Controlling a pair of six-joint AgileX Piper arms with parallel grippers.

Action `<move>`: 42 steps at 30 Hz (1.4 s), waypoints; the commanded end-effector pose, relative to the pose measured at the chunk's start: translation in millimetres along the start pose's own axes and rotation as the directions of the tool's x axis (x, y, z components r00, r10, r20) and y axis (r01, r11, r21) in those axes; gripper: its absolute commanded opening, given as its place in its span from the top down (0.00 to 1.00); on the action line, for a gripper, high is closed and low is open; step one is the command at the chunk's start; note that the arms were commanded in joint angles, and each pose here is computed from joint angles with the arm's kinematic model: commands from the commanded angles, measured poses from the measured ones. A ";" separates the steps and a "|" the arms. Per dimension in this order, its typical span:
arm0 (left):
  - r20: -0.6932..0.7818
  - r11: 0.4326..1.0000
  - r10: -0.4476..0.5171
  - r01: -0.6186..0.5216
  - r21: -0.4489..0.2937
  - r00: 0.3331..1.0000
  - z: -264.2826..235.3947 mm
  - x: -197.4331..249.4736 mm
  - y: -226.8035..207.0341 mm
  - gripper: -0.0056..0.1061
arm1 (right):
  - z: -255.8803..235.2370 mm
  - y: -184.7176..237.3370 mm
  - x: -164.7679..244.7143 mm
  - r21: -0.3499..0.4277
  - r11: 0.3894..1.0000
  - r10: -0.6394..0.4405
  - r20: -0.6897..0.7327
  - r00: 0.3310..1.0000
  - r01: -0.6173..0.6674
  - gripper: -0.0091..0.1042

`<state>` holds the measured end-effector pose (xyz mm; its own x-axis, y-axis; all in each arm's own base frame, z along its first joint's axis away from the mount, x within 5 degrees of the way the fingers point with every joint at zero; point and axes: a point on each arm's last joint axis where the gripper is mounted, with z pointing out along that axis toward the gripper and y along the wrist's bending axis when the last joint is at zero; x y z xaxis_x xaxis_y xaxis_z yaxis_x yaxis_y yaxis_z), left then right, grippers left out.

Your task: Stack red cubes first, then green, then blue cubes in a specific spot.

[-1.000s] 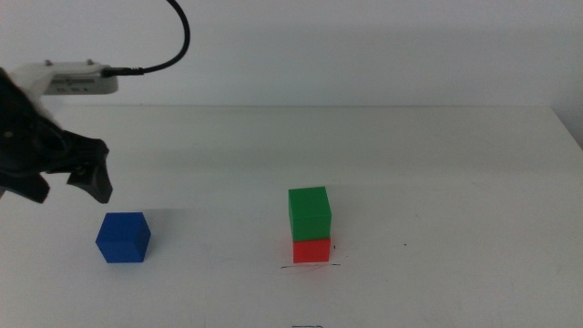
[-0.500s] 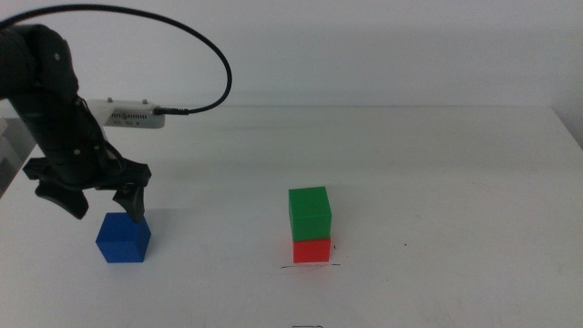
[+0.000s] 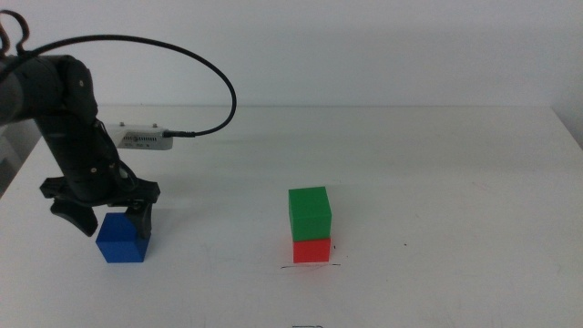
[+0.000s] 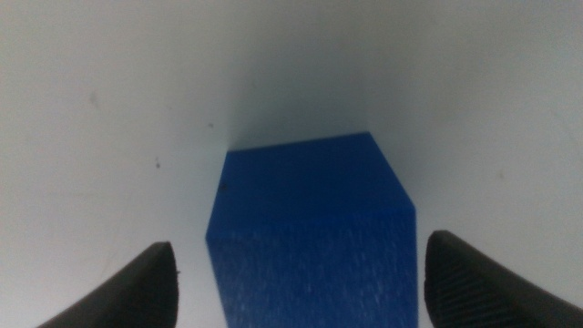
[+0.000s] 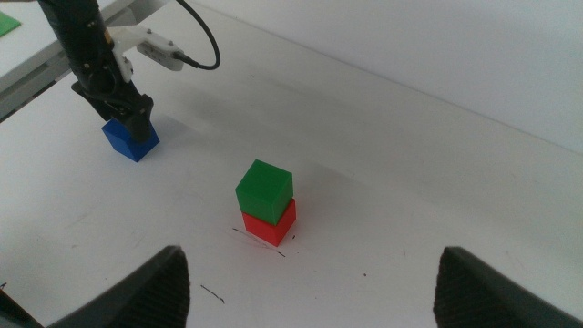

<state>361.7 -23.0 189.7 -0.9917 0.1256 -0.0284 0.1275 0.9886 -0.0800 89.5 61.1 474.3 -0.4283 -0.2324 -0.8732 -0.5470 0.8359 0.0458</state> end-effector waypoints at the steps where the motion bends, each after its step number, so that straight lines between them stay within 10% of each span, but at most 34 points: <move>1: 0.076 1.000 -0.009 0.008 0.011 0.997 -19.1 -5.0 -5.2 0.14 | -5.5 -1.0 -9.2 0.013 1.000 -0.017 0.087 0.996 0.016 0.15; 10: 0.085 1.000 -0.012 0.011 0.012 0.996 -13.4 -8.5 -4.6 0.22 | -5.5 -1.0 -9.2 0.013 1.000 -0.017 0.087 0.996 0.016 0.15; 25: 0.064 0.996 -0.046 0.041 0.079 0.997 -16.2 -6.8 -10.8 0.96 | -5.5 -1.0 -9.2 0.013 1.000 -0.017 0.087 0.996 0.016 0.15; 32: -0.025 0.993 -0.097 0.099 0.067 0.995 -60.4 -0.4 -30.0 0.96 | -5.5 -1.0 -9.2 0.013 1.000 -0.017 0.087 0.996 0.016 0.15; 42: 0.220 0.991 -0.126 0.115 0.063 0.967 -139.3 14.6 -109.2 0.96 | -5.5 -1.0 -9.2 0.013 1.000 -0.017 0.087 0.996 0.016 0.15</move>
<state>348.0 -111.6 306.1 -0.9737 -0.0046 -0.2276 0.0245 0.9919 -0.1246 89.5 61.1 474.3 -0.4283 -0.2324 -0.8732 -0.5470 0.8359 0.0458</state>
